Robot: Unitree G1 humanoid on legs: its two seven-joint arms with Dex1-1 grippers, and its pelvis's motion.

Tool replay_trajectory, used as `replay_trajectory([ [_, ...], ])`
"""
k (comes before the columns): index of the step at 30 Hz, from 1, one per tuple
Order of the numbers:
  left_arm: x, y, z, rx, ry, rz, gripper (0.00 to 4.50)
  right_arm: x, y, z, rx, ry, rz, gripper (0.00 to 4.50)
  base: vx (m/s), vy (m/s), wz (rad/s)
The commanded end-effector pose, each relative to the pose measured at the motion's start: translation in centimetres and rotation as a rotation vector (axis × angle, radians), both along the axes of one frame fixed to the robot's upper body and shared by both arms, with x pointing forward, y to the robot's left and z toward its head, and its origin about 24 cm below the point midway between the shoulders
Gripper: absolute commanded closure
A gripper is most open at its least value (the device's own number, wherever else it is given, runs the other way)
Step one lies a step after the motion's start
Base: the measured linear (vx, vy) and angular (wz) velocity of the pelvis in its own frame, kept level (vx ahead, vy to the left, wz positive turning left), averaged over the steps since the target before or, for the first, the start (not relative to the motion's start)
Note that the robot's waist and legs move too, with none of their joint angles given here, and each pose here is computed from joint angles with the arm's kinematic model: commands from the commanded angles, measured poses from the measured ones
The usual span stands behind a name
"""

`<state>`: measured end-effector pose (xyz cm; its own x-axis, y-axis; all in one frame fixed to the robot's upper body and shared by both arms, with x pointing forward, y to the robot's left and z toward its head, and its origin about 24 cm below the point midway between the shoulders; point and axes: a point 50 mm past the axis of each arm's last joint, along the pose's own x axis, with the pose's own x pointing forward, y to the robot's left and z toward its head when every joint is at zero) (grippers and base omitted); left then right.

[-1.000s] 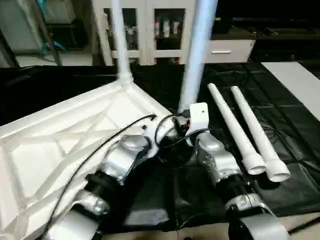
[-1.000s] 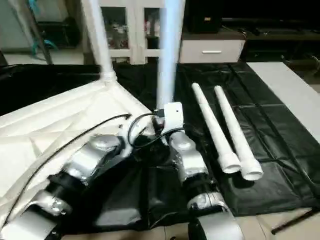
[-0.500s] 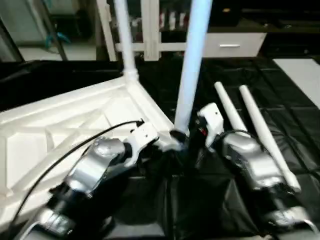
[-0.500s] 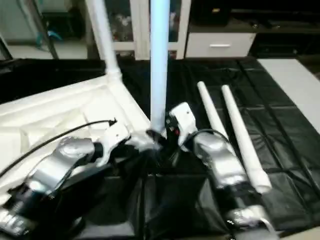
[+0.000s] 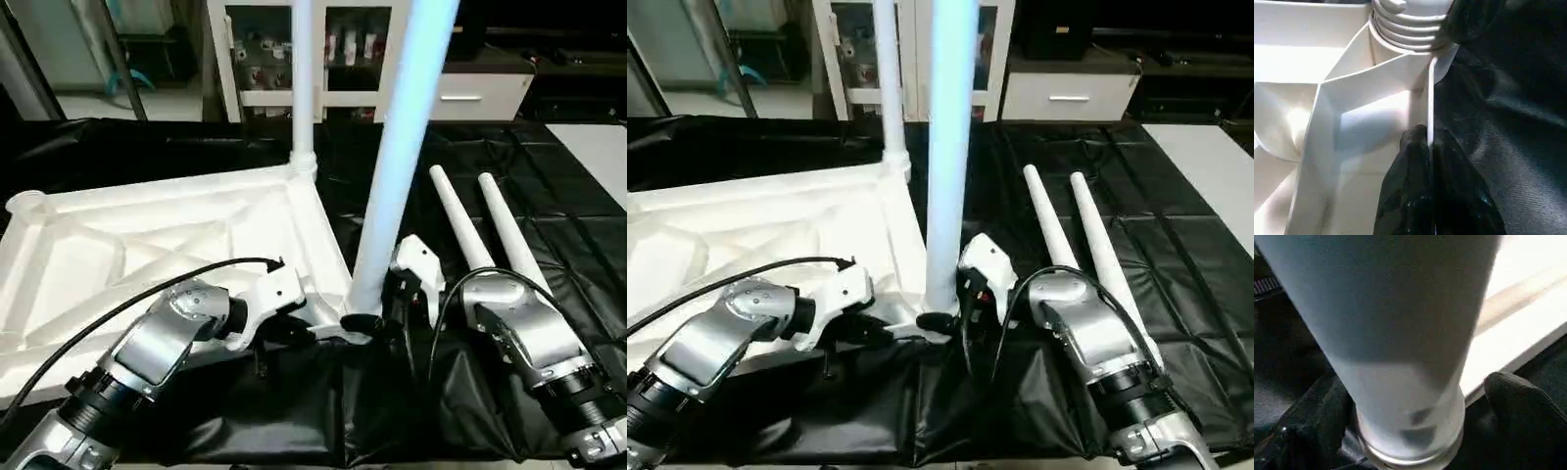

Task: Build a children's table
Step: Rotate leg to tighten

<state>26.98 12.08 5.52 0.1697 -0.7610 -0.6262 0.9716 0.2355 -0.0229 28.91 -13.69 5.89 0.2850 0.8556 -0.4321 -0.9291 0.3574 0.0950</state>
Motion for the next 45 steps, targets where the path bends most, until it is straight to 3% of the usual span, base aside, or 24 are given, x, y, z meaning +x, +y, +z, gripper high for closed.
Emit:
replay_trajectory([
  [1,-0.5,-0.4,0.1,-0.009,0.021,-0.042,4.50,0.0,0.1,0.0,-0.015,-0.003,0.024,0.20,0.000,0.000,0.00],
  [16,-0.2,-0.1,0.1,-0.001,0.012,-0.015,4.50,0.1,0.3,-0.3,-0.019,0.001,0.035,1.60,0.000,0.000,0.00],
  [19,-0.2,0.0,0.2,-0.002,0.010,-0.009,4.50,0.1,0.3,-0.3,-0.021,-0.002,0.033,1.70,0.000,0.000,0.00],
  [23,0.3,-0.3,0.1,-0.030,-0.006,0.057,4.50,1.6,0.2,-0.8,-0.032,-0.032,-0.120,1.75,0.000,0.000,0.00],
  [27,1.9,-1.2,0.2,-0.079,-0.039,0.186,4.50,2.8,0.5,-1.4,-0.028,-0.026,-0.297,1.77,0.000,0.000,0.00],
  [31,3.3,-1.9,0.0,-0.089,-0.063,0.308,4.50,3.5,1.4,-2.0,-0.019,-0.015,-0.430,1.78,0.000,0.000,0.00],
  [37,6.6,-3.8,-0.1,-0.050,-0.152,0.565,4.50,5.4,3.6,-3.6,-0.092,0.004,-0.866,1.78,0.000,0.000,0.00],
  [41,7.3,-5.1,0.0,-0.038,-0.214,0.565,4.50,6.0,5.6,-3.6,-0.116,-0.011,-0.988,1.78,0.000,0.000,0.00],
  [45,7.2,-5.3,0.0,-0.040,-0.219,0.533,4.50,6.3,6.1,-3.0,-0.083,-0.030,-0.995,1.78,0.000,0.000,0.00],
])
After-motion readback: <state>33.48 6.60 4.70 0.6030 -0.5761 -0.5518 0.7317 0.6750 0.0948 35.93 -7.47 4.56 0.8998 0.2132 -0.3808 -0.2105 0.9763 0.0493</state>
